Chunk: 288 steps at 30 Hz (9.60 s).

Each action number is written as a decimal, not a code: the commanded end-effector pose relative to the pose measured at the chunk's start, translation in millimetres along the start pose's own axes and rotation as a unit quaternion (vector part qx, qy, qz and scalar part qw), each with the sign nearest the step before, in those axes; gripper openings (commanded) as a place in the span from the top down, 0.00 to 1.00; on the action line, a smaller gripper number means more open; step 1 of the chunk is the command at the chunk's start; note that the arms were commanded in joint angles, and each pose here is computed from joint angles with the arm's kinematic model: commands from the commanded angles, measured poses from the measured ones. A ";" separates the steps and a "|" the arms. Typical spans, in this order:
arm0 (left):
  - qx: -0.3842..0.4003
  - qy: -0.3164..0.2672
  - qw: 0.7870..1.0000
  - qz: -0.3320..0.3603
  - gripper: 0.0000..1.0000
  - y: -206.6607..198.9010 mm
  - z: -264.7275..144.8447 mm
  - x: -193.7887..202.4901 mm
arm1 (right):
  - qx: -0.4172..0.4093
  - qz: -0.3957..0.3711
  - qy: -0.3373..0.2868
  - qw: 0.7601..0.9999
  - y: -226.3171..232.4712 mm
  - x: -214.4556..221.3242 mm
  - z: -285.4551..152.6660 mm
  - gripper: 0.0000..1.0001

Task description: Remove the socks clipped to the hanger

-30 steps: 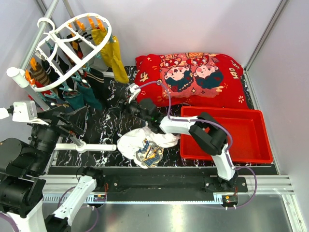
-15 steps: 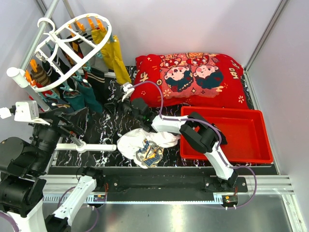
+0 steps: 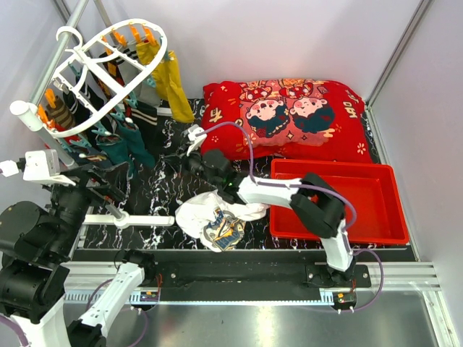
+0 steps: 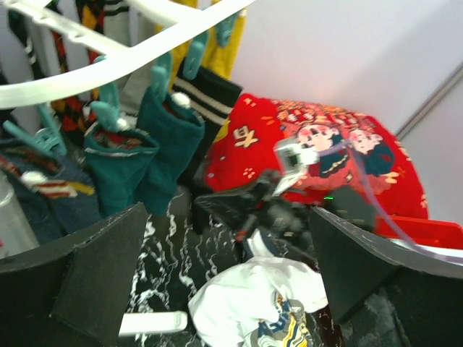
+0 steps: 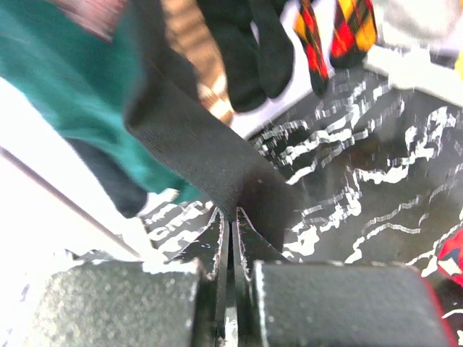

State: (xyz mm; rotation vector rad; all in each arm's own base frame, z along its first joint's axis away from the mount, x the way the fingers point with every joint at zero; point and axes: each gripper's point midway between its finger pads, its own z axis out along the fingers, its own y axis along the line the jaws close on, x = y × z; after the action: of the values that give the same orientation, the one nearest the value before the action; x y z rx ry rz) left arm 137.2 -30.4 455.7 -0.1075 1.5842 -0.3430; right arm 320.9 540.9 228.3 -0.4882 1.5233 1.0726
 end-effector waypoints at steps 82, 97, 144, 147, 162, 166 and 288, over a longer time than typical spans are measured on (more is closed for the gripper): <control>-0.380 0.097 0.910 0.137 0.32 54.2 118.5 -17.6 | 0.014 -0.245 -0.157 0.957 173.2 -91.2 -116.1 1.00; -0.394 0.100 0.905 0.126 0.37 77.4 132.0 -12.5 | 0.003 -0.245 -0.158 0.957 181.9 -89.2 -116.3 1.00; -0.168 0.100 0.976 0.096 0.42 16.2 173.8 10.4 | 0.338 -0.046 0.016 0.940 -33.4 -105.7 -277.7 1.00; -0.135 0.093 0.982 0.091 0.38 4.8 175.6 7.5 | 0.380 -0.031 0.033 0.924 -67.9 -104.7 -311.5 1.00; 0.014 0.075 0.995 0.062 0.01 -42.6 152.8 -1.1 | 0.547 0.046 0.158 0.821 -186.9 1.7 -373.4 0.45; 0.029 0.074 0.995 0.052 0.01 -46.0 143.6 -0.3 | 0.510 0.041 0.149 0.846 -177.9 -20.2 -343.0 0.42; -0.084 0.033 0.996 -0.006 0.11 -2.4 82.8 -35.0 | -0.003 -0.265 -0.135 0.955 140.5 -135.5 -76.3 1.00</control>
State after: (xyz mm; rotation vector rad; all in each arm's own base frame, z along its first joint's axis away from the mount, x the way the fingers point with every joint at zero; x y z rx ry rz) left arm 215.7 -41.7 479.5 -0.1829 1.7120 -0.2437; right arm 205.0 512.3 386.7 -0.6564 1.1434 0.7878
